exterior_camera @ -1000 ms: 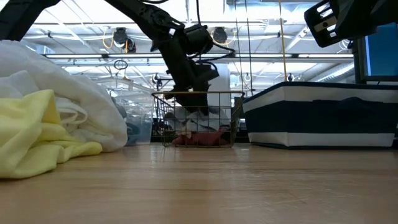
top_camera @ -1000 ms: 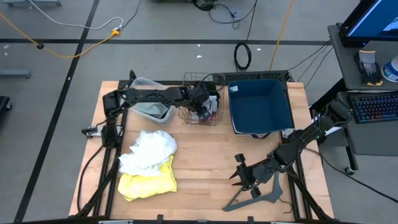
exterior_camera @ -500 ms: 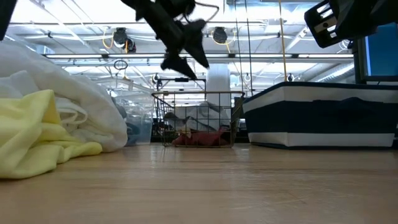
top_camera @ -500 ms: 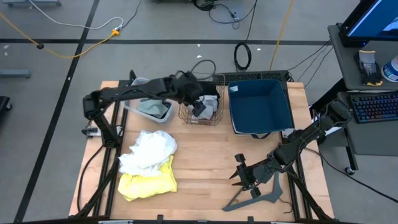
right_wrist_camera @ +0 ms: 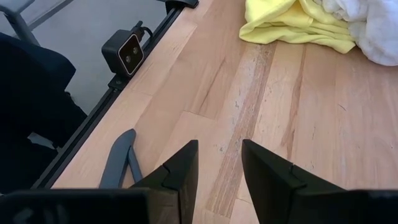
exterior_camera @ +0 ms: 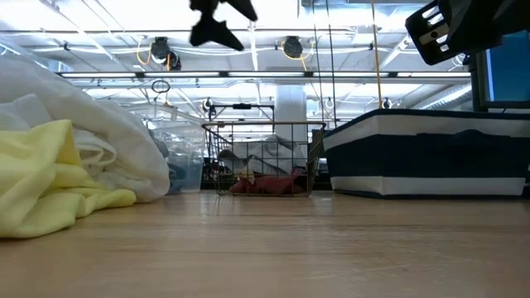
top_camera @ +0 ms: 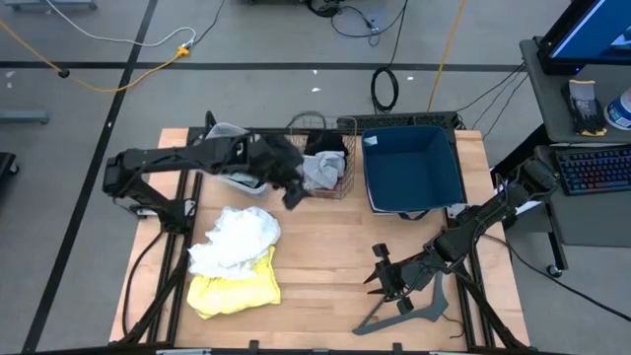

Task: Pick & Place Cloths
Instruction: Put the white dress into the blue laundry organizer

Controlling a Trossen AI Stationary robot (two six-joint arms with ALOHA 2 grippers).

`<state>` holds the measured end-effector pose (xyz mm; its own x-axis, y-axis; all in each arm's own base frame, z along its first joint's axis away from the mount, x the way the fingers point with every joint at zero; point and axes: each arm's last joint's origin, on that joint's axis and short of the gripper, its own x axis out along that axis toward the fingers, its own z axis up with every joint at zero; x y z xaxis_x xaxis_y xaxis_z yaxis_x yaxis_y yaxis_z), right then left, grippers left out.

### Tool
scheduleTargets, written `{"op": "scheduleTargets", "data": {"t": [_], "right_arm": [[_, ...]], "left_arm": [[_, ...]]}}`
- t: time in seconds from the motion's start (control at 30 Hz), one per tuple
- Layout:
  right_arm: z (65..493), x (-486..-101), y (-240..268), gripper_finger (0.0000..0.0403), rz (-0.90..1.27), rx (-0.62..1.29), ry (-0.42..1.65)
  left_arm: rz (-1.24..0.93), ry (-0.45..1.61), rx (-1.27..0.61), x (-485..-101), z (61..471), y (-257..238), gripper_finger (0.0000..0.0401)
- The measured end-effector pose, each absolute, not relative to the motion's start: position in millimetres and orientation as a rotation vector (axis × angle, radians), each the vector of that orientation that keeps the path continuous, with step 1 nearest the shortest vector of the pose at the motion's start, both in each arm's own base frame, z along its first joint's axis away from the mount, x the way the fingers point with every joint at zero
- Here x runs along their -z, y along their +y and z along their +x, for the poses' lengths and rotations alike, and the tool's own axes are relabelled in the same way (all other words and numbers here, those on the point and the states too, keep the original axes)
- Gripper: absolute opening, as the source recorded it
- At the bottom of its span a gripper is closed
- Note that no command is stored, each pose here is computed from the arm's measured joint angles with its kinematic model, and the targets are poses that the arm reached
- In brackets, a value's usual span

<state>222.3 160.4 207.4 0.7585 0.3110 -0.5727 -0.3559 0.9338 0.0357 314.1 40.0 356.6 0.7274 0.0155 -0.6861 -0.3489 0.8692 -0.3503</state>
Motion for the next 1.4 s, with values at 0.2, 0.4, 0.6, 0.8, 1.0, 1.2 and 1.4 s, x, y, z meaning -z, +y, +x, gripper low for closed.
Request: {"op": "scheduleTargets", "data": {"t": [0.2,0.4,0.6,0.8,1.0,1.2,1.4], "right_arm": [[222,-208,160,0.0116,-0.080,-0.365,0.608],[222,-208,160,0.0116,-0.080,-0.364,0.608],[222,-208,160,0.0116,-0.080,-0.364,0.608],[222,-207,160,0.0116,-0.080,-0.364,0.608],[222,-208,160,0.0116,-0.081,-0.364,0.608],[222,-208,160,0.0116,-0.081,-0.364,0.608],[222,-208,160,0.0116,-0.081,-0.364,0.608]], "left_arm": [[-0.521,0.907,-0.152,-347,306,-6,0.0298],[-0.507,1.059,-0.102,-338,296,-49,0.0298],[-0.517,1.144,-0.103,-335,281,-84,0.0298],[-0.498,1.202,-0.235,-331,264,-105,0.0298],[-0.474,1.247,-0.380,-328,247,-116,0.0298],[-0.462,1.234,-0.401,-327,239,-129,0.0298],[-0.437,1.224,-0.459,-315,232,-136,0.0298]]}}
